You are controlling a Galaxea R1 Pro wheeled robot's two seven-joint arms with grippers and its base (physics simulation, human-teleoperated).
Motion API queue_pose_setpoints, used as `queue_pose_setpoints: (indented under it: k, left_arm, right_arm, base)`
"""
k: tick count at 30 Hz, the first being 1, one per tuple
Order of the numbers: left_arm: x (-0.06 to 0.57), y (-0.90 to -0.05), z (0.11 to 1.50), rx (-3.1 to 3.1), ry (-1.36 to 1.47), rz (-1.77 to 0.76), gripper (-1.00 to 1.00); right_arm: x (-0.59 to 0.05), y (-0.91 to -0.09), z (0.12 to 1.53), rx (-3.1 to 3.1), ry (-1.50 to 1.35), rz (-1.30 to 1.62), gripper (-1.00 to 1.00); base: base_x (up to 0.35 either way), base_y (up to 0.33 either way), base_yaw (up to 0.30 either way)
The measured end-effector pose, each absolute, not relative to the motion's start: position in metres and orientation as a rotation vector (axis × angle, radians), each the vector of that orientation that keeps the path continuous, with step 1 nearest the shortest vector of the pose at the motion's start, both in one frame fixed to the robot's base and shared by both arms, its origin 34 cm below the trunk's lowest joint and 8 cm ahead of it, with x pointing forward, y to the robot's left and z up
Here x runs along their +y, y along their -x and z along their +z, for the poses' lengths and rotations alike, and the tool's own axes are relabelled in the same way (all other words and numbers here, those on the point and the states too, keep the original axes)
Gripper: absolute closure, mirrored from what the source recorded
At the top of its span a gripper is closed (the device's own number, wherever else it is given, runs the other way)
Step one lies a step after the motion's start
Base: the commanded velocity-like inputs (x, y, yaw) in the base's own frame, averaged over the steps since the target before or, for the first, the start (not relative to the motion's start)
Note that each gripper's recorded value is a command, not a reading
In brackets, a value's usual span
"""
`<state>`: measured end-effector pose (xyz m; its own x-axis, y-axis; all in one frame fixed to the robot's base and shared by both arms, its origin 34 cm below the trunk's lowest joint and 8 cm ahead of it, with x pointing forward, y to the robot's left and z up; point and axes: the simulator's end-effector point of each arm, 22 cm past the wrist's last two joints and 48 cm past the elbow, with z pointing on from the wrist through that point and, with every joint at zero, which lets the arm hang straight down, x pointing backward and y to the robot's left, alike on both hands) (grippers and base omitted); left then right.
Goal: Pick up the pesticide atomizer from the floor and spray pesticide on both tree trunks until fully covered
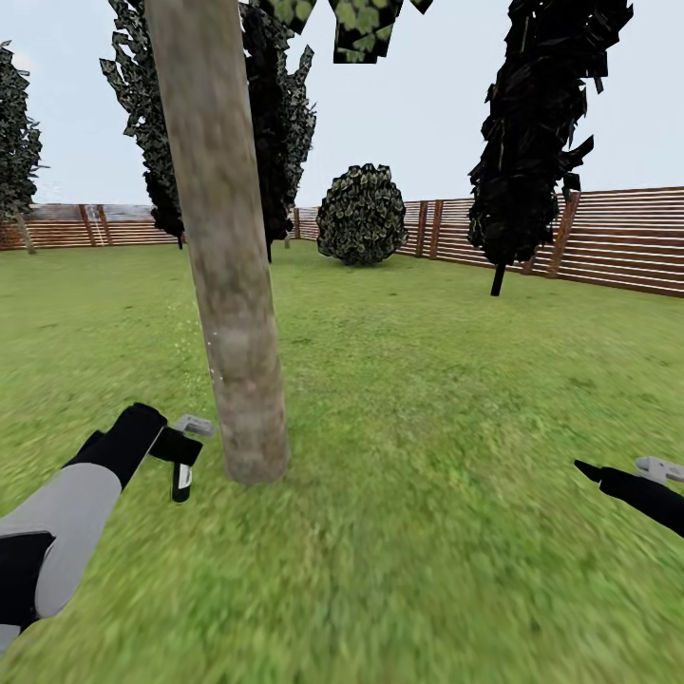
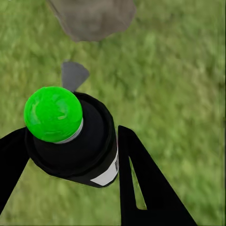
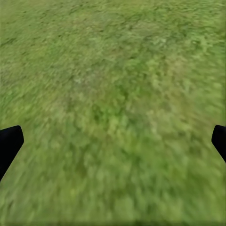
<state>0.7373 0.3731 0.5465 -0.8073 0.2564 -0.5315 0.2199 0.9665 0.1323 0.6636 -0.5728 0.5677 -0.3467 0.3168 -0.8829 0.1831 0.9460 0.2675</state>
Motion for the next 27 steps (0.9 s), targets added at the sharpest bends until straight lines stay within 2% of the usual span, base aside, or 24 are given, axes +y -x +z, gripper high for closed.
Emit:
queue_pose_setpoints:
  k: [6, 14, 27]
  left_arm:
    - [0.366, -0.741, 0.553, 2.523, -0.351, 0.064, 1.0]
    - [0.366, -0.741, 0.553, 2.523, -0.354, 0.063, 1.0]
    - [0.366, -0.728, 0.524, 2.562, -0.379, 0.049, 1.0]
  right_arm:
    - [-0.573, -0.664, 0.568, 1.937, -0.361, 0.144, -1.0]
    - [-0.573, -0.664, 0.568, 1.937, -0.361, 0.144, -1.0]
    - [-0.573, -0.664, 0.567, 1.937, -0.361, 0.143, -1.0]
  base:
    - [0.004, 0.0, 0.0]
    - [0.224, 0.0, 0.0]
    - [0.01, 0.0, 0.0]
